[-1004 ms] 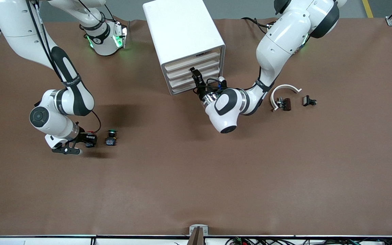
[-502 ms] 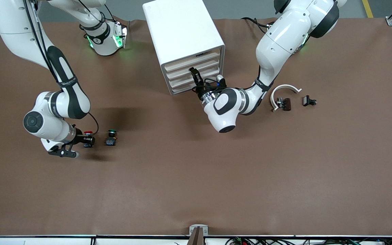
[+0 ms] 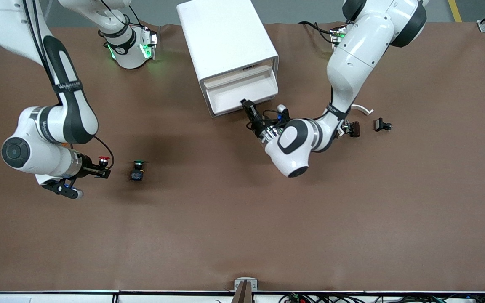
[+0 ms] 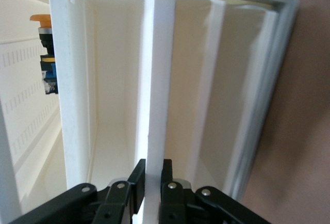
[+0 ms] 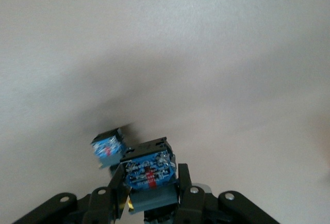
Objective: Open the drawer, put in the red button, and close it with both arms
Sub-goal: 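Pull the drawer open with the left gripper while the right gripper lifts the button, then carry the red button over the open drawer with the right gripper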
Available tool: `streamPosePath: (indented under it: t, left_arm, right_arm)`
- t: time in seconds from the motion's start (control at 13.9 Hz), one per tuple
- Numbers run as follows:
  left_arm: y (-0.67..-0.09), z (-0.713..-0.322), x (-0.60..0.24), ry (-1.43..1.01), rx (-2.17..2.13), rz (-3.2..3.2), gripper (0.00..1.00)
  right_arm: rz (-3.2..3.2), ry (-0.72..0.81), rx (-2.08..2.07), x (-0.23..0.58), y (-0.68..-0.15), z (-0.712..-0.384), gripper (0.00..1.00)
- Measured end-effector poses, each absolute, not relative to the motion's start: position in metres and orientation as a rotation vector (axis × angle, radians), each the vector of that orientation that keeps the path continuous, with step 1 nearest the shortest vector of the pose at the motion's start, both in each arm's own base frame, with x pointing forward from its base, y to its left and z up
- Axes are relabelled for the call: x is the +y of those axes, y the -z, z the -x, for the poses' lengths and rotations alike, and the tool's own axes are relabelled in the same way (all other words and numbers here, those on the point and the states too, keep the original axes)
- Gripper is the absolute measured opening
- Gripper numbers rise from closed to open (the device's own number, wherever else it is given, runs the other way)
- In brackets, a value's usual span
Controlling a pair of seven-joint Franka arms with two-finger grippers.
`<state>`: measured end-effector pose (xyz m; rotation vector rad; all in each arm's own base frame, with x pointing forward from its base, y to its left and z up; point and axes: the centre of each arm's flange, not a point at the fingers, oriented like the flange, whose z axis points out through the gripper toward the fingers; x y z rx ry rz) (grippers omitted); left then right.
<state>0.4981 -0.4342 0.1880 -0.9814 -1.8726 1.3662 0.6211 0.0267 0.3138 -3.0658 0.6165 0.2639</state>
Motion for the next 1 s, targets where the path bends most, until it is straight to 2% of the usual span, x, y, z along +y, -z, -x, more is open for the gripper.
streamPosePath:
  t: [0.5,0.57,1.0]
  left_arm:
    - [-0.197,-0.543,-0.404,-1.447,-1.994,1.031,0.15]
    - [-0.199,-0.551,-0.398,-1.455,-2.024,1.031,0.2]
    - [-0.221,-0.579,-0.39,-1.48,-2.107,1.084,0.82]
  right_arm:
    - [2.987,-0.302,1.031,0.148,-0.41,-0.593,0.43]
    - [2.969,-0.306,1.088,0.164,-0.42,-0.586,0.43]
    - [2.87,-0.263,1.392,0.275,-0.471,-0.551,0.43]
